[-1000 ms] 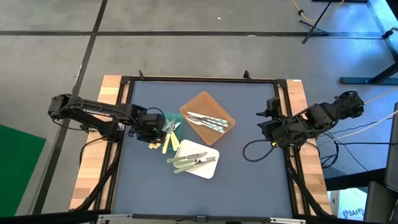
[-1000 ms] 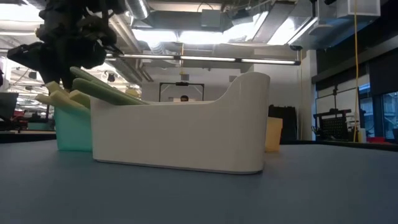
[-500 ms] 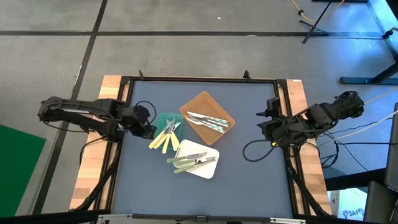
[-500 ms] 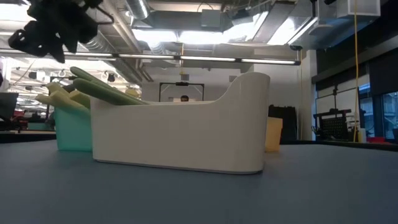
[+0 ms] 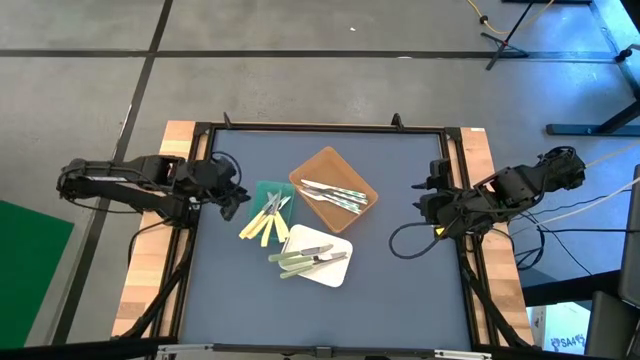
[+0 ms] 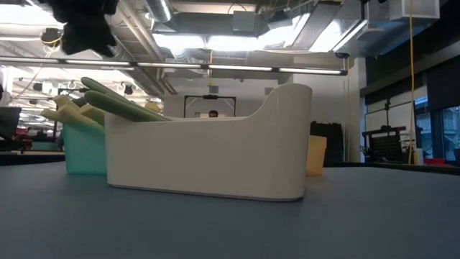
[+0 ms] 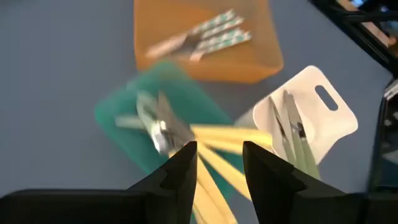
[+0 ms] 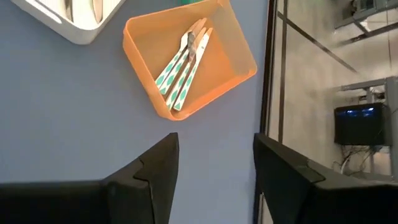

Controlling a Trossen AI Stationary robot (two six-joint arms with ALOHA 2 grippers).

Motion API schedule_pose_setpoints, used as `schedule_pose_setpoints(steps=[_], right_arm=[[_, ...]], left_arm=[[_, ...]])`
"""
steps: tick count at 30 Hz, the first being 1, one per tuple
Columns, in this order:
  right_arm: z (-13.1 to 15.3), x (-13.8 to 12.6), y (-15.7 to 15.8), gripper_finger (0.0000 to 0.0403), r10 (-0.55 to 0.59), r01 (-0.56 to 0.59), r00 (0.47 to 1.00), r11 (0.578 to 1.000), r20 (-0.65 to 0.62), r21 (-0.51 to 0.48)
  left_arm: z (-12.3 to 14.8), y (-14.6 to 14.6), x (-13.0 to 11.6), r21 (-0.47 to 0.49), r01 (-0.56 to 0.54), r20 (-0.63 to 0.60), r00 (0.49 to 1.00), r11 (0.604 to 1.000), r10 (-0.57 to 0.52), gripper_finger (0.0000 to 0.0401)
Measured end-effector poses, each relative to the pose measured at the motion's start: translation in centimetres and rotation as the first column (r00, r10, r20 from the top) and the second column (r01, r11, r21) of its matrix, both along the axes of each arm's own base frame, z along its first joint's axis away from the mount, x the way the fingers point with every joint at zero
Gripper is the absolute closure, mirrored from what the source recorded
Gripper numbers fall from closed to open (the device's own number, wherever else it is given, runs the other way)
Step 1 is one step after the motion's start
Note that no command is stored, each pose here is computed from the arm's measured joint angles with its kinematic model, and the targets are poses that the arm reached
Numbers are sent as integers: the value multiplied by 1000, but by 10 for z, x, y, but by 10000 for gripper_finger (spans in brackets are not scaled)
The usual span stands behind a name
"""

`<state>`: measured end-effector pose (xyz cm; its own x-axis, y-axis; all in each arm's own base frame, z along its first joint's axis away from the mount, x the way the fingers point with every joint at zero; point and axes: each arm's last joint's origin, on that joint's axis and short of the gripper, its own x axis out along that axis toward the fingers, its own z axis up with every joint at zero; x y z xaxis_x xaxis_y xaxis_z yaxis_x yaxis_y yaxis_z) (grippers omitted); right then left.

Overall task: Sort silverware by color (type)
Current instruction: Return to Home Position

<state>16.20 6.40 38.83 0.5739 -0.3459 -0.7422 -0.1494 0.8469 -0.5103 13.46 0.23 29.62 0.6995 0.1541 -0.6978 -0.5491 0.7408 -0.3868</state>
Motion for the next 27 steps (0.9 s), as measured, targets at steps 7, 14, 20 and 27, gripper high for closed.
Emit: schedule_pose_setpoints(steps=[7,14,20,27], right_arm=[[2,3,2,210,-47,44,997,997,53,60],[7,11,6,210,-88,60,983,983,162,171],[8,12,7,210,-88,55,980,981,176,186],[8,12,7,210,-82,48,982,980,169,191]], left_arm=[[13,1,6,290,193,69,973,937,-222,278],[28,1,9,511,259,123,922,820,-368,278],[39,1,-10,583,233,182,896,778,-404,278],[51,1,-44,639,161,282,860,752,-425,278]])
